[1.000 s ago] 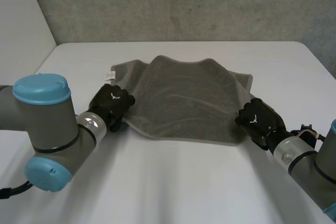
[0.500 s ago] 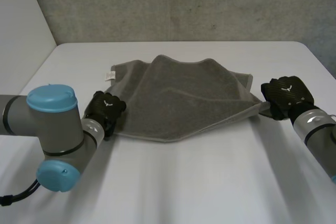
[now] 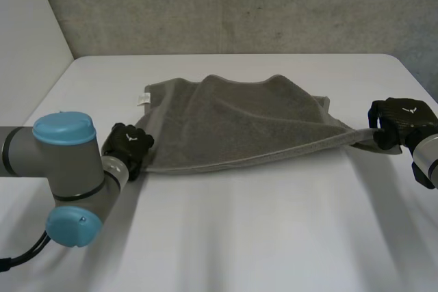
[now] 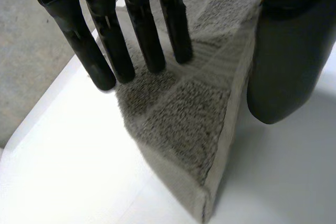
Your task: Fold the towel.
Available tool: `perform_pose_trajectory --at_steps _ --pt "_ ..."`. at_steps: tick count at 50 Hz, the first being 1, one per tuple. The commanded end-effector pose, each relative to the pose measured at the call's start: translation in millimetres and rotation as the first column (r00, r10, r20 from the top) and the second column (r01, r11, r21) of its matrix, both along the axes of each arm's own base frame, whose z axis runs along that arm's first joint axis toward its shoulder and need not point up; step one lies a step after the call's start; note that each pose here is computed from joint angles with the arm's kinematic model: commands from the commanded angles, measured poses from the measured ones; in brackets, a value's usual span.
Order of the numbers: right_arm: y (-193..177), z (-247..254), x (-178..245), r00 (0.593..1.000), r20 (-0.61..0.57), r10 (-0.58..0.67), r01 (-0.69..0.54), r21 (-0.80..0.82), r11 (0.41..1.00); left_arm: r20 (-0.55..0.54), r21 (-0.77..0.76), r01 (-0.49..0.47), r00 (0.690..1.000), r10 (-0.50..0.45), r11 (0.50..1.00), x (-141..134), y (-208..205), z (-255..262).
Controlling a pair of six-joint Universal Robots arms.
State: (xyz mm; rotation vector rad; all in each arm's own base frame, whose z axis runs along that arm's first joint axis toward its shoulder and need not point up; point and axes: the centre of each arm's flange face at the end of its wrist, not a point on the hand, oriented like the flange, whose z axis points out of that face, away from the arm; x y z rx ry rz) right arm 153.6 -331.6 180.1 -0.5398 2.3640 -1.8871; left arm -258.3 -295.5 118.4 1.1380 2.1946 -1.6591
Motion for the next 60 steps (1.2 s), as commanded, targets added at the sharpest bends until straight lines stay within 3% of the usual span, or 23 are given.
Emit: perform_pose_trajectory --at_steps 1,6,14,16,17,19,23,25,28,30,33,35,42,47,49,50,52,54,55,57,58,59,60 --pt "1.5 8.0 0.9 1.0 -0.004 0.004 -0.004 -0.025 1.0 0.001 -0.014 -0.034 0.999 0.034 0.999 6.4 -6.0 4.3" --pt "3.6 30.3 1.9 1.0 -0.013 0.016 -0.017 -0.097 0.995 -0.024 -0.072 -0.058 0.998 0.056 0.996 12.8 -12.1 27.2" --pt "21.6 106.9 7.2 0.994 -0.089 0.056 -0.076 -0.228 0.971 -0.113 -0.274 -0.103 0.991 0.074 0.956 25.2 -8.6 114.8" --pt "33.4 146.0 10.0 0.987 -0.14 0.079 -0.117 -0.284 0.952 -0.172 -0.4 -0.113 0.984 0.046 0.909 29.1 5.1 167.7" --pt "33.5 146.2 10.0 0.987 -0.14 0.079 -0.117 -0.284 0.952 -0.172 -0.401 -0.113 0.984 0.046 0.909 29.2 5.2 167.9" --pt "40.8 179.8 10.8 0.977 -0.201 0.075 -0.14 -0.33 0.934 -0.218 -0.514 -0.129 0.976 0.016 0.848 34.3 21.9 217.2" --pt "45.5 206.1 10.8 0.961 -0.269 0.069 -0.161 -0.338 0.927 -0.247 -0.582 -0.147 0.969 -0.002 0.8 39.1 31.9 257.5" --pt "43.0 209.6 11.0 0.952 -0.298 0.071 -0.17 -0.32 0.932 -0.243 -0.578 -0.146 0.97 0.002 0.802 40.1 32.3 266.6" --pt "32.7 203.8 18.5 0.927 -0.358 0.109 -0.208 -0.251 0.945 -0.212 -0.507 -0.13 0.977 0.023 0.852 36.7 19.7 261.5" --pt "26.4 189.1 34.2 0.886 -0.43 0.174 -0.269 -0.172 0.948 -0.166 -0.401 -0.111 0.985 0.047 0.909 30.0 -0.9 239.5" --pt "22.7 179.3 39.6 0.864 -0.464 0.193 -0.283 -0.131 0.95 -0.141 -0.338 -0.103 0.988 0.058 0.936 26.8 -10.9 225.0" --pt "11.7 154.6 46.9 0.824 -0.525 0.212 -0.281 -0.054 0.958 -0.079 -0.193 -0.086 0.994 0.072 0.978 20.1 -29.0 187.7" --pt "-7.3 112.4 64.9 0.772 -0.582 0.256 -0.287 0.04 0.957 0.021 -0.022 -0.069 0.997 0.07 0.997 10.7 -56.4 138.8" --pt "-30.2 111.9 77.0 0.789 -0.579 0.204 -0.282 -0.046 0.958 0.01 -0.106 -0.076 0.997 0.078 0.991 5.5 -79.7 149.6" --pt "-49.5 140.2 81.0 0.851 -0.521 0.07 -0.228 -0.247 0.942 -0.08 -0.26 -0.102 0.993 0.084 0.96 1.7 -91.6 187.0" --pt "-49.6 140.4 81.0 0.851 -0.521 0.069 -0.228 -0.248 0.942 -0.08 -0.261 -0.102 0.993 0.084 0.96 1.7 -91.7 187.2" --pt "-58.2 157.0 81.8 0.892 -0.453 -0.005 -0.178 -0.361 0.916 -0.152 -0.343 -0.122 0.986 0.073 0.931 -0.3 -95.7 208.4" --pt "-66.1 196.5 79.9 0.953 -0.282 -0.106 -0.081 -0.579 0.811 -0.339 -0.489 -0.189 0.941 0.014 0.852 -0.8 -96.2 257.1" --pt "-66.1 196.7 79.8 0.954 -0.282 -0.107 -0.081 -0.58 0.811 -0.34 -0.49 -0.19 0.94 0.014 0.851 -0.8 -96.2 257.3" --pt "-46.1 247.8 71.7 0.979 -0.148 -0.138 -0.019 -0.749 0.662 -0.502 -0.595 -0.267 0.86 -0.091 0.758 8.5 -80.5 314.6" --pt "-45.9 248.0 71.7 0.979 -0.147 -0.138 -0.019 -0.75 0.661 -0.503 -0.595 -0.268 0.86 -0.091 0.757 8.5 -80.4 314.9" --pt "-31.9 266.2 69.6 0.983 -0.112 -0.144 -0.004 -0.8 0.6 -0.547 -0.624 -0.29 0.825 -0.14 0.726 11.8 -74.0 333.2" --pt "-31.7 266.4 69.6 0.983 -0.112 -0.144 -0.003 -0.8 0.6 -0.547 -0.624 -0.29 0.825 -0.141 0.725 11.9 -73.9 333.3"
